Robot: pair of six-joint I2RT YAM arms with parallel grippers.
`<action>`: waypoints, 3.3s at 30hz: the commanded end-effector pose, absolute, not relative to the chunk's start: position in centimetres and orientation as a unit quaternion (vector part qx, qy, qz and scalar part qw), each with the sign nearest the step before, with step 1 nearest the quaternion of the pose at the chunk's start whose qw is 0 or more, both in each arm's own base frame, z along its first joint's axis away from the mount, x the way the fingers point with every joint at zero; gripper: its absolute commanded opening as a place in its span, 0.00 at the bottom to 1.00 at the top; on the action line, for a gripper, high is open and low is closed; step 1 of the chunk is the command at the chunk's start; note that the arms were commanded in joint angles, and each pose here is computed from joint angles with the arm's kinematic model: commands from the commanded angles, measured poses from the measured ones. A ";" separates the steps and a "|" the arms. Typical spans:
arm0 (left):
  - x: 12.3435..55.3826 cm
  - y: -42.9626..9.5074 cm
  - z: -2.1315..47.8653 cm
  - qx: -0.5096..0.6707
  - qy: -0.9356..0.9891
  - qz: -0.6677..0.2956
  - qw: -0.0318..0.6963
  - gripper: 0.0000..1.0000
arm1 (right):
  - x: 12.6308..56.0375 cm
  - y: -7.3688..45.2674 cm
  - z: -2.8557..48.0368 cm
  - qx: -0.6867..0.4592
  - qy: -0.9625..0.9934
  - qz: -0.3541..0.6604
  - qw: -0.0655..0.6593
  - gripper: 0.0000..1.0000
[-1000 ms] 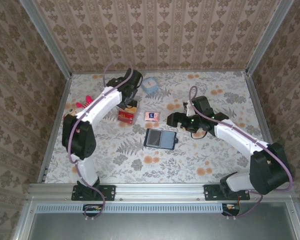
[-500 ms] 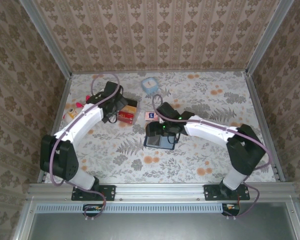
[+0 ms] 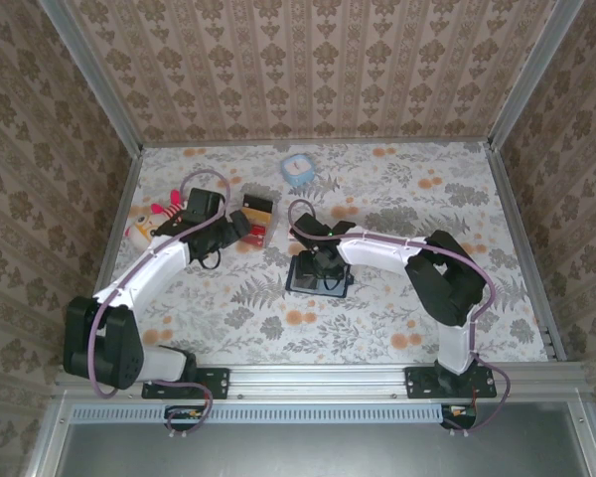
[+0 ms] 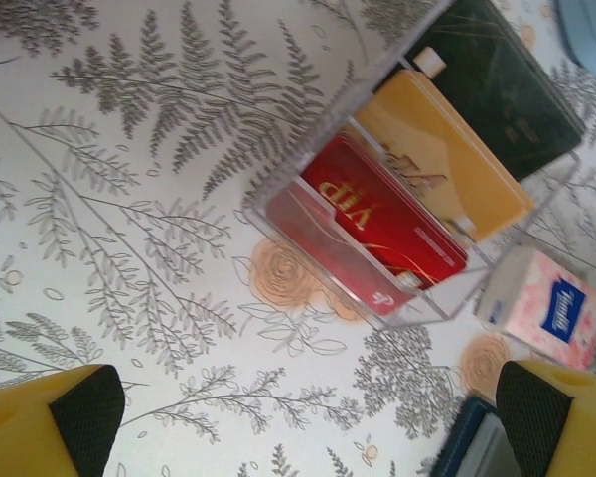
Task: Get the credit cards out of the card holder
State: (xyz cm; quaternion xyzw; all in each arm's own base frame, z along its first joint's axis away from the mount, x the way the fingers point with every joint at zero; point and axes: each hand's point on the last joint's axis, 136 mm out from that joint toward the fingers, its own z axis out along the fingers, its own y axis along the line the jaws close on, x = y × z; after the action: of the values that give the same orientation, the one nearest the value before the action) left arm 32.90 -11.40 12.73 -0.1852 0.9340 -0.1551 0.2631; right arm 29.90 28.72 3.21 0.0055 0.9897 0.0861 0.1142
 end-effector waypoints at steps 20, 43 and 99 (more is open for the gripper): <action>30.4 -15.6 11.9 -0.110 0.922 -0.284 0.237 0.99 | 27.9 24.0 -1.0 -0.008 0.998 0.011 0.054 0.50; 28.0 -24.0 9.5 -0.029 0.906 -0.391 0.161 0.57 | 28.3 23.8 -1.0 -0.016 0.995 0.089 0.053 0.33; 23.4 -30.5 3.7 0.039 0.942 -0.332 0.014 0.30 | 28.6 23.9 -1.7 -0.021 0.986 0.156 0.053 0.24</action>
State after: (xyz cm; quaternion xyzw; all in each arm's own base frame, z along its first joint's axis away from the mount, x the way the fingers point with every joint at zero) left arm 23.15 -29.68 3.30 0.0283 0.9449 -0.3261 0.0091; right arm 30.40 26.17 1.84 -0.0360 0.9735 0.2057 0.0932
